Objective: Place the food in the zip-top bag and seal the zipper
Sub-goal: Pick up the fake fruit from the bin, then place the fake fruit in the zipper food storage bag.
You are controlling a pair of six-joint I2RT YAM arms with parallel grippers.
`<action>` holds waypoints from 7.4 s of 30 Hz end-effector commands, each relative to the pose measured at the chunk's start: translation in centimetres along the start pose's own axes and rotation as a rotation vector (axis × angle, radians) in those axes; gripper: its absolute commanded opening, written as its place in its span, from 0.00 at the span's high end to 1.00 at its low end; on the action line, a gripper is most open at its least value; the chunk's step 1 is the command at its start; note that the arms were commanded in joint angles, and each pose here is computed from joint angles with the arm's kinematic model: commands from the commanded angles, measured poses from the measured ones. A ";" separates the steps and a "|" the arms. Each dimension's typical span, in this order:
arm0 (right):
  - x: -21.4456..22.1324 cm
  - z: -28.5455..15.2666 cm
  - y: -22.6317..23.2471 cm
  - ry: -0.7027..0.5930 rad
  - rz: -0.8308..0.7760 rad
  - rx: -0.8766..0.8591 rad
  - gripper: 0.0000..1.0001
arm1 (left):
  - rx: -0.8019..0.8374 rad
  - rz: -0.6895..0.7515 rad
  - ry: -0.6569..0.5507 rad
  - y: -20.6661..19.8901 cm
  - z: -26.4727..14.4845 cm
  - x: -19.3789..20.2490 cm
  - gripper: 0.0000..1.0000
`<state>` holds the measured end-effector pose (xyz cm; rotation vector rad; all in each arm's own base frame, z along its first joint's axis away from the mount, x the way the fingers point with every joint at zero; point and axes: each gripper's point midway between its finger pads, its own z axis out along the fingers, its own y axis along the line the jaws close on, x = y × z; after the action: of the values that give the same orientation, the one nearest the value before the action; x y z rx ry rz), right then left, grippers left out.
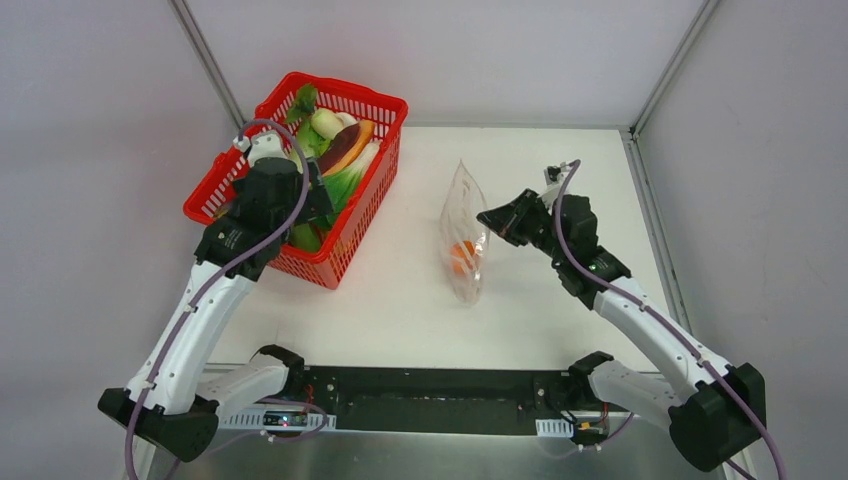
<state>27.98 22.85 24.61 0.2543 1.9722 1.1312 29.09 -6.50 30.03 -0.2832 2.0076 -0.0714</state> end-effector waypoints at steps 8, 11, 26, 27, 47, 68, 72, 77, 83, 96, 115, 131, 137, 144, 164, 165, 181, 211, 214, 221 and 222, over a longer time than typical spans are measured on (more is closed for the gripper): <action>-0.8 0.3 2.1 0.014 -0.044 -0.064 0.97 | -0.293 0.330 0.325 8.5 -1.8 -1.2 0.01; -0.8 0.3 2.1 0.016 -0.053 -0.068 0.96 | -0.275 0.408 0.401 9.3 -1.6 -1.9 0.01; -0.6 -0.3 2.2 0.018 -0.054 -0.077 0.96 | -0.003 0.577 0.713 9.3 3.2 0.0 0.01; -0.6 -0.3 2.2 0.016 -0.054 -0.076 0.96 | -0.006 0.586 0.744 9.6 3.3 0.4 0.01; 0.0 0.0 1.9 0.045 -0.041 -0.077 0.95 | -0.106 0.631 1.009 13.1 6.5 5.1 0.02; 0.4 0.4 1.5 0.065 -0.022 -0.062 0.93 | -0.136 0.568 1.072 13.3 5.1 6.4 0.01; 0.4 0.4 1.6 0.064 -0.023 -0.066 0.93 | -0.096 0.572 1.107 13.0 4.1 6.7 0.02; 0.4 0.4 1.6 0.066 -0.024 -0.066 0.93 | -0.089 0.583 1.080 12.9 2.8 6.0 0.02; 0.4 0.3 1.6 0.066 -0.024 -0.067 0.92 | -0.118 0.608 1.121 13.9 3.1 7.3 0.01; 0.1 0.0 1.9 0.055 -0.028 -0.069 0.92 | -0.192 0.610 1.124 15.0 6.1 8.5 0.16; 0.1 0.2 2.0 0.057 -0.019 -0.065 0.91 | -0.119 0.484 0.707 11.3 2.1 1.5 0.68; 0.0 0.5 2.0 0.059 -0.004 -0.066 0.92 | 0.645 0.224 0.161 -7.9 -1.7 -4.1 0.72; 0.1 0.7 2.3 0.073 0.004 -0.075 0.92 | 0.844 0.217 0.079 -13.0 -4.9 -5.2 0.70; 0.1 0.9 2.9 0.083 0.011 -0.103 0.92 | 1.027 0.231 0.108 -17.6 -5.8 -2.9 0.68; 0.3 0.8 3.8 0.082 -0.034 -0.104 0.93 | 1.110 0.410 0.267 -27.0 -4.6 4.7 0.69; 0.2 0.7 3.9 0.077 -0.035 -0.103 0.93 | 1.080 0.433 0.286 -26.8 -4.1 5.1 0.69; -1.6 -1.2 4.7 -0.040 -0.059 -0.123 0.93 | 0.856 0.644 0.382 -22.6 -2.0 7.5 0.66; -1.9 -1.1 3.2 -0.068 0.058 -0.099 0.92 | 0.819 0.541 0.263 -25.4 -1.5 5.8 0.01; -2.2 -1.3 3.1 -0.079 0.068 -0.106 0.92 | 0.792 0.548 0.267 -24.9 -1.2 5.9 0.01; -2.3 -1.3 2.7 -0.074 0.093 -0.109 0.91 | 0.773 0.531 0.215 -24.0 -1.7 4.9 0.01; -2.3 -1.3 2.7 -0.076 0.094 -0.108 0.91 | 0.768 0.534 0.212 -23.9 -1.7 4.9 0.01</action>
<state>27.96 22.34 26.12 0.3405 1.9261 1.2015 29.62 -31.69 27.75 0.8266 2.1220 -0.5356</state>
